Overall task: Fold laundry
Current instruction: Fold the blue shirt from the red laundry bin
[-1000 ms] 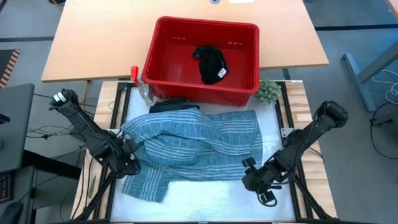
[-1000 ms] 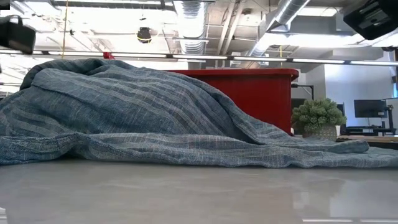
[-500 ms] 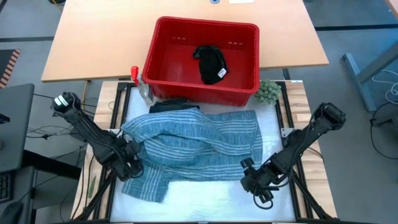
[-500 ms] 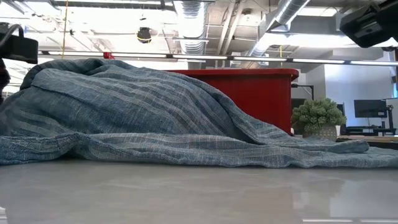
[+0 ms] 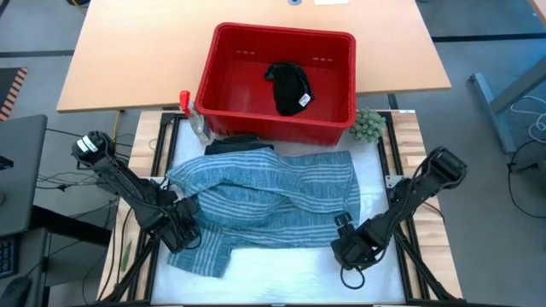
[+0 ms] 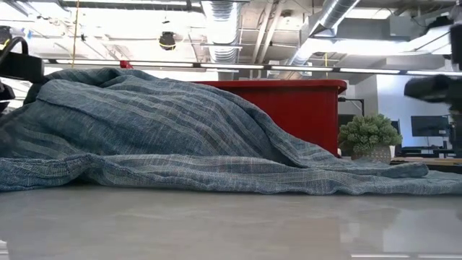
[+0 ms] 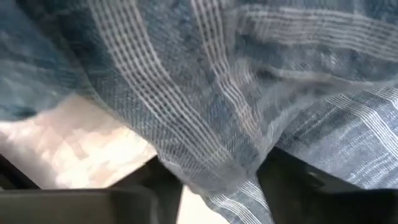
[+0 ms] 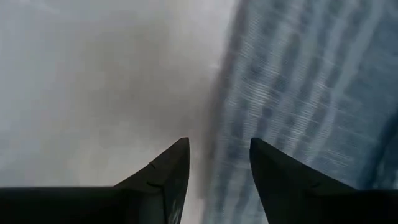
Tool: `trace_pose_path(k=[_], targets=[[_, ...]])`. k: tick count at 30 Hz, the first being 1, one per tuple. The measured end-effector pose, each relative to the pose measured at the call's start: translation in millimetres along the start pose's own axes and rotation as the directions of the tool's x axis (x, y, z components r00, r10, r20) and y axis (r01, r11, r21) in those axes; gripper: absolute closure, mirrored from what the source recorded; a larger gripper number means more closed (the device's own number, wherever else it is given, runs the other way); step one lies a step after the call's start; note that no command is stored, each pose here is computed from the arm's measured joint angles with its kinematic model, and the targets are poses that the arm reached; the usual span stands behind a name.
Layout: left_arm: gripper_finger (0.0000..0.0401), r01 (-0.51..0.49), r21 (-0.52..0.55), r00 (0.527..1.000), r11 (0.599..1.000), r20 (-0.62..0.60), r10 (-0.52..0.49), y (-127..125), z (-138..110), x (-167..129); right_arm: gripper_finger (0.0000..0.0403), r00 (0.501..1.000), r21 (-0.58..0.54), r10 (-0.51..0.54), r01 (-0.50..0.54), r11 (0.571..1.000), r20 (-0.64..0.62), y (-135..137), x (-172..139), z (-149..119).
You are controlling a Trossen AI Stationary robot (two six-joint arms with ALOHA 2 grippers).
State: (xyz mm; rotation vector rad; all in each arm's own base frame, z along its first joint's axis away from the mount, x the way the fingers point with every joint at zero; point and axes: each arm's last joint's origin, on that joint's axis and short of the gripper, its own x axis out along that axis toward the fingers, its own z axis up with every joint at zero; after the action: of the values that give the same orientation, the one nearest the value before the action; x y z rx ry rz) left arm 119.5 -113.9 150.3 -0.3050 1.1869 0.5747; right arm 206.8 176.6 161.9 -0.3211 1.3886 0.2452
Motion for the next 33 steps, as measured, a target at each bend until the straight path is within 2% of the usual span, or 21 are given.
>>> trace_pose_path(k=[5, 8, 13, 15, 18, 24, 30, 31, 33], targets=[[0.0332, 0.016, -0.014, 0.999, 1.0, -0.036, -0.017, -1, -1, 0, 0.0233, 0.999, 0.032, -0.045, 0.046, 0.998, -0.031, 1, 16, -4], [0.0388, 0.066, -0.021, 0.994, 0.998, -0.084, -0.068, -6, -2, 0, 0.0269, 0.997, 0.049, -0.057, 0.059, 0.997, -0.046, 5, 21, -5], [0.04, 0.196, -0.024, 0.968, 0.98, -0.156, -0.197, -17, -4, -7, 0.0377, 0.998, 0.121, -0.057, 0.061, 0.991, -0.036, 10, 17, -8], [0.0401, 0.277, -0.029, 0.948, 0.96, -0.153, -0.278, -22, -2, -16, 0.0385, 0.999, 0.164, -0.038, 0.042, 0.986, -0.032, 11, 13, -10], [0.0401, 0.373, -0.045, 0.915, 0.927, -0.148, -0.376, -23, 3, -34, 0.0374, 1.0, 0.211, 0.002, 0.003, 0.977, -0.025, 14, 3, -15], [0.0401, 0.592, -0.095, 0.795, 0.8, -0.095, -0.599, -8, 15, -81, 0.0386, 0.989, 0.221, 0.127, -0.141, 0.965, 0.077, 19, -33, -23], [0.0401, 0.773, -0.14, 0.622, 0.619, -0.029, -0.783, 12, 22, -117, 0.0386, 0.955, 0.309, 0.202, -0.263, 0.914, 0.217, 10, -70, -33], [0.0401, 0.789, -0.143, 0.602, 0.598, -0.02, -0.798, 16, 23, -121, 0.0385, 0.951, 0.32, 0.202, -0.271, 0.908, 0.233, 8, -75, -35], [0.0401, 0.801, -0.145, 0.586, 0.58, -0.009, -0.811, 20, 23, -124, 0.0382, 0.949, 0.347, 0.186, -0.269, 0.899, 0.253, 4, -82, -39]])
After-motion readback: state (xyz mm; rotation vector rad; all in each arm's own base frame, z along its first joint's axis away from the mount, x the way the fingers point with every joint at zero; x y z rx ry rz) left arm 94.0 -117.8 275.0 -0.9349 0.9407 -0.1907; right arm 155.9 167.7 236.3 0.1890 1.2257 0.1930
